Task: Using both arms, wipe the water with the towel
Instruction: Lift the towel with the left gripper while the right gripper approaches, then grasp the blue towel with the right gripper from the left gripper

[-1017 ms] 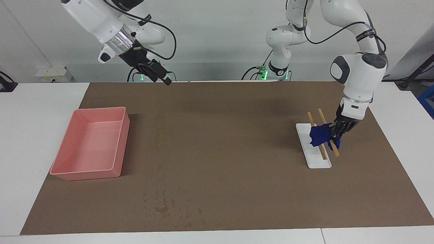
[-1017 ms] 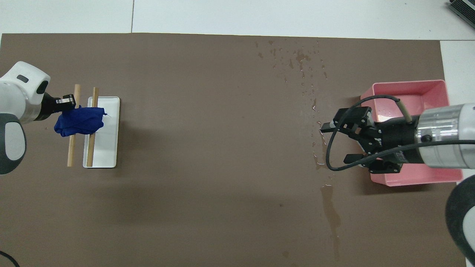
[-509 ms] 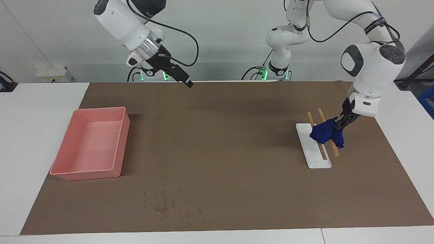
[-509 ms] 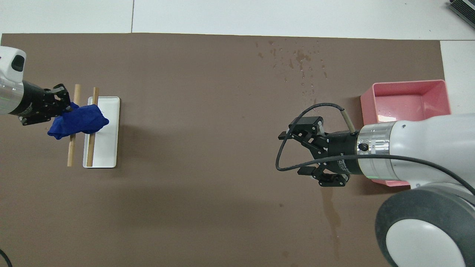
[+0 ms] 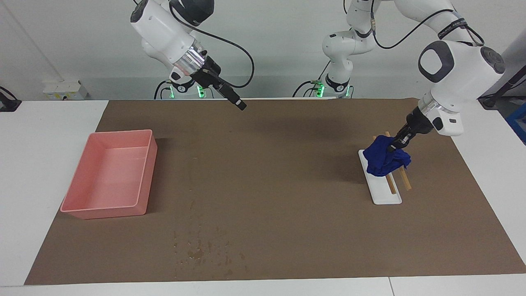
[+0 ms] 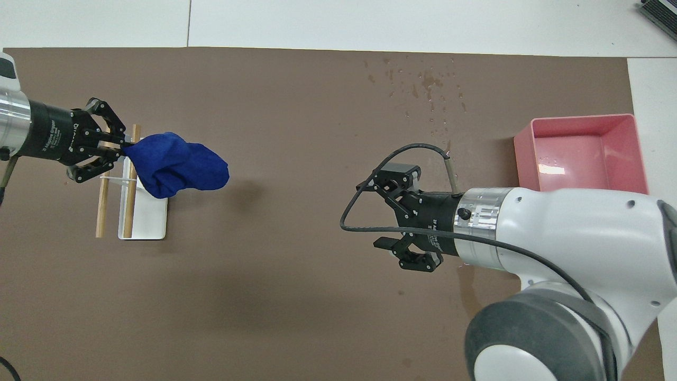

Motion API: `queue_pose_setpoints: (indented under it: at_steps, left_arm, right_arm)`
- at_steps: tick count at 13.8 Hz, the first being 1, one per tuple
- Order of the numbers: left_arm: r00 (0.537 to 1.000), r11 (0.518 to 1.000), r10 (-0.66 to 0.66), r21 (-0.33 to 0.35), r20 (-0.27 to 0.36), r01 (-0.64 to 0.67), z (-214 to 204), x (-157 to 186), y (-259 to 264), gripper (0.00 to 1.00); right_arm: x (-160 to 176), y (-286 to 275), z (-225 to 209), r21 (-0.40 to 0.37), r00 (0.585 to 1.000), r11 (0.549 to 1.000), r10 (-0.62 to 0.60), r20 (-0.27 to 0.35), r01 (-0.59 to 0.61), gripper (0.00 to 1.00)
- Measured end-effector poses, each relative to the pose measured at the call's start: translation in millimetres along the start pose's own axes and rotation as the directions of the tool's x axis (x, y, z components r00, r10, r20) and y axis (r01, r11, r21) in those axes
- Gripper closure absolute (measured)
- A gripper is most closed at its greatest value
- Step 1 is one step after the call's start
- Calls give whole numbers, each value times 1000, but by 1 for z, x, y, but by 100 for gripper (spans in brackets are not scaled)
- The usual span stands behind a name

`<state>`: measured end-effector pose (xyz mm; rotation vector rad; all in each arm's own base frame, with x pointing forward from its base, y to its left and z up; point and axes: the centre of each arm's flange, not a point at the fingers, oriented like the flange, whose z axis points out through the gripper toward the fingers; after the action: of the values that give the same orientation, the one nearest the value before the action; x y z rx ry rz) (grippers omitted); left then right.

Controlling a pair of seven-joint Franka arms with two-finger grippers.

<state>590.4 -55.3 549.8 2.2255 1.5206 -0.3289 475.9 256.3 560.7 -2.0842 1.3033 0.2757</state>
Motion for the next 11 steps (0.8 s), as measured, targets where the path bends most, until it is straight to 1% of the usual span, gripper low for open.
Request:
queue_pose_setpoints:
  at_steps: [2, 4, 5, 7, 11]
  left_arm:
    - [992, 993, -110, -29, 58, 112, -7, -37, 4, 89]
    - [976, 981, -188, -33, 109, 192, -9, -76, 7, 89]
    - [968, 975, -216, -25, 127, 221, -7, -92, 8, 89]
    - [958, 968, -249, 10, 142, 251, 7, -127, 10, 89]
    - [960, 971, -237, 73, 152, 228, 44, -201, 8, 89]
  right_arm:
    - [1, -1, 6, 5, 1000, 1000, 6, -4, -6, 0]
    - [-3, -3, 15, 25, 1000, 999, 23, -5, -23, 0]
    - [-9, -4, 23, 51, 998, 997, 60, 1, -60, 0]
    - [-22, -7, 43, 105, 992, 986, 127, 7, -127, 0]
    - [-21, -7, 56, 112, 987, 981, 158, 4, -157, 0]
